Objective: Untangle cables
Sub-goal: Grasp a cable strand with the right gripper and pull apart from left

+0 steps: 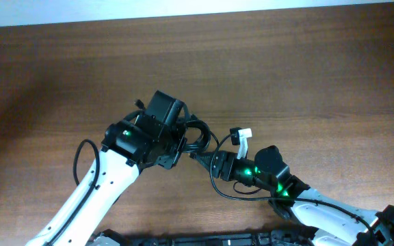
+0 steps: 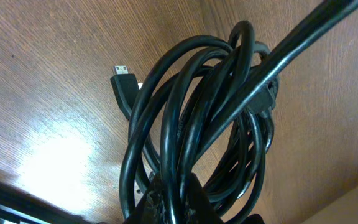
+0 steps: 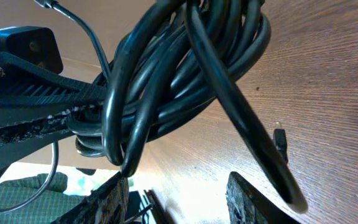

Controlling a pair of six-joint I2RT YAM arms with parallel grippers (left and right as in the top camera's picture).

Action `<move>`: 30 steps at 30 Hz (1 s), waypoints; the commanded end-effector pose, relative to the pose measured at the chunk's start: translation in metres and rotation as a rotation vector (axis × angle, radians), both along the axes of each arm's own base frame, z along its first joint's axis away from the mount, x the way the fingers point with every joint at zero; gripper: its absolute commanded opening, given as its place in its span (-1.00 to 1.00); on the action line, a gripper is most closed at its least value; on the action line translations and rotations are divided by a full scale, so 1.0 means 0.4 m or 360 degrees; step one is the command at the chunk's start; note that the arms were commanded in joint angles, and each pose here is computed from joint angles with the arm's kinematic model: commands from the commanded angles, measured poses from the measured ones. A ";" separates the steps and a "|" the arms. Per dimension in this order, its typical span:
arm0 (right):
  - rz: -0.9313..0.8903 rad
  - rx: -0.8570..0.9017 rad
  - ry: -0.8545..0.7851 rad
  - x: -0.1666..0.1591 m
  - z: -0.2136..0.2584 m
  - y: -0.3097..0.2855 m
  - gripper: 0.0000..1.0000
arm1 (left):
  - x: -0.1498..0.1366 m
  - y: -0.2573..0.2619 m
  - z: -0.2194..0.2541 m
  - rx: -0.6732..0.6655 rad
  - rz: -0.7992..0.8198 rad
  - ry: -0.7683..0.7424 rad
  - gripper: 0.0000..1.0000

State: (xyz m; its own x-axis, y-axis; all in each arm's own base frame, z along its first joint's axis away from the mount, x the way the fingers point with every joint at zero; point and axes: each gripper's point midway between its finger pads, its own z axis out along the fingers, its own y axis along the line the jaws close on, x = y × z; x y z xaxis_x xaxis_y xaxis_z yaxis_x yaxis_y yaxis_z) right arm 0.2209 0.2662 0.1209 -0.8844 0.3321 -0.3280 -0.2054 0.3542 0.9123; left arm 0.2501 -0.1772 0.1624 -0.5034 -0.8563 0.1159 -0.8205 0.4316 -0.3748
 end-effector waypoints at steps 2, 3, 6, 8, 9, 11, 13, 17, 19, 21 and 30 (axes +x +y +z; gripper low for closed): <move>-0.0087 -0.0005 -0.0021 0.023 0.006 -0.010 -0.03 | -0.011 -0.023 0.025 -0.0028 -0.0028 -0.0038 -1.00; -0.0101 -0.0004 -0.0018 0.026 0.006 -0.011 -0.03 | -0.019 -0.033 0.025 -0.0026 -0.0056 -0.0039 -1.00; -0.0109 0.0031 -0.0047 0.031 0.023 -0.009 -0.03 | -0.047 -0.070 0.016 -0.0016 -0.0153 -0.0022 -1.00; -0.0217 0.0043 -0.0102 0.060 0.039 -0.023 -0.03 | -0.066 -0.095 -0.003 0.0009 -0.0218 0.0014 -1.00; -0.0324 0.0051 -0.0147 0.085 0.052 -0.039 -0.01 | -0.081 -0.112 -0.009 -0.0006 -0.0256 0.0043 -1.00; -0.0534 0.0017 -0.0181 0.129 0.052 -0.078 0.00 | -0.098 -0.129 -0.006 -0.0066 -0.0292 0.0088 -1.00; -0.0954 -0.0085 -0.0284 0.199 0.058 -0.173 -0.24 | -0.116 -0.128 -0.009 -0.0075 -0.0313 0.0141 -1.00; -0.1059 -0.0442 -0.0527 0.220 0.040 -0.228 -0.92 | -0.107 -0.107 -0.010 -0.0048 -0.0431 0.0114 -1.00; -0.1012 -0.0604 -0.0442 0.207 -0.023 -0.238 -0.92 | -0.048 -0.045 -0.009 -0.0033 -0.0387 0.0069 -1.00; -0.0773 -0.0633 -0.0336 0.167 -0.075 -0.194 -0.92 | 0.032 0.067 -0.003 -0.0092 -0.0229 0.0044 -1.00; 0.0087 -0.0168 -0.0344 -0.023 0.041 -0.020 0.18 | 0.103 0.234 0.007 -0.0206 0.0114 0.0032 -1.00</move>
